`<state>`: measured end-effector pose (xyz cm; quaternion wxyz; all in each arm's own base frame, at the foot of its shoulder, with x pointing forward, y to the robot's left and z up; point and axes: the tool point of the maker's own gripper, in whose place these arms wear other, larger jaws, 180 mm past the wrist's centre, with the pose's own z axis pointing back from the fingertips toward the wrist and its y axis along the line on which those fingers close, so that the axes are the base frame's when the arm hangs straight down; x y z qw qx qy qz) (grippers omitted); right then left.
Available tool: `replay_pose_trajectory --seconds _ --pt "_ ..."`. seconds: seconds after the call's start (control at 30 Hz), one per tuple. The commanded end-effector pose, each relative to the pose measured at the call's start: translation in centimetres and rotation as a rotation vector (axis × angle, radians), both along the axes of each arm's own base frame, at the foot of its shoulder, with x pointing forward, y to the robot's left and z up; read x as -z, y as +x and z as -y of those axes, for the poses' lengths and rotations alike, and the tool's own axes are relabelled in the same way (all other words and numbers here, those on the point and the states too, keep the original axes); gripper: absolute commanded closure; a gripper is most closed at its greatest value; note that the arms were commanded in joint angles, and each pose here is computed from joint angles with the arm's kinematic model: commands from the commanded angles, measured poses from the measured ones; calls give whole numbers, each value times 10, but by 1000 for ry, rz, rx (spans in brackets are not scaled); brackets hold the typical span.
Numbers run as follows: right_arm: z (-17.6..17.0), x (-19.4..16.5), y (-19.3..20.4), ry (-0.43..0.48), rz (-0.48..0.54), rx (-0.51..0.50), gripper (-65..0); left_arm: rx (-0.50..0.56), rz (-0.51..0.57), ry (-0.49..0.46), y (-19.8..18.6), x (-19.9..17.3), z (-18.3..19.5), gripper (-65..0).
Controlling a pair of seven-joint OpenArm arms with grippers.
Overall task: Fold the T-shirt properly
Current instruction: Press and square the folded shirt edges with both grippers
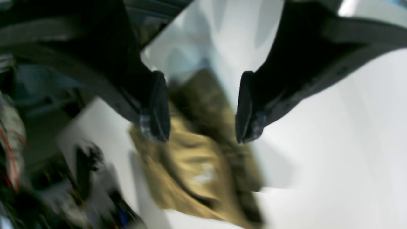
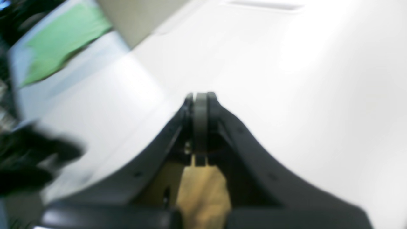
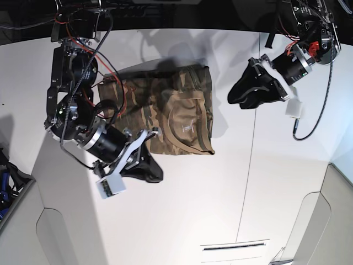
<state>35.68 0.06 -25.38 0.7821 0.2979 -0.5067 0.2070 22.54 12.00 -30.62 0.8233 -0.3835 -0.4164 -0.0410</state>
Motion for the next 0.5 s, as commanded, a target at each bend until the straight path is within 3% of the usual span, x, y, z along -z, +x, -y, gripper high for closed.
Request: replay_pose_trajectory --seconds 0.0,0.23,0.47 --pt "7 -18 12 27 58 24 0 40 58 -23 2 -16 13 -365" --pt "45 -2 47 42 34 121 0 269 63 -36 -19 -11 94 -365" --pt "50 38 75 69 -48 170 0 358 79 116 -30 19 126 -365"
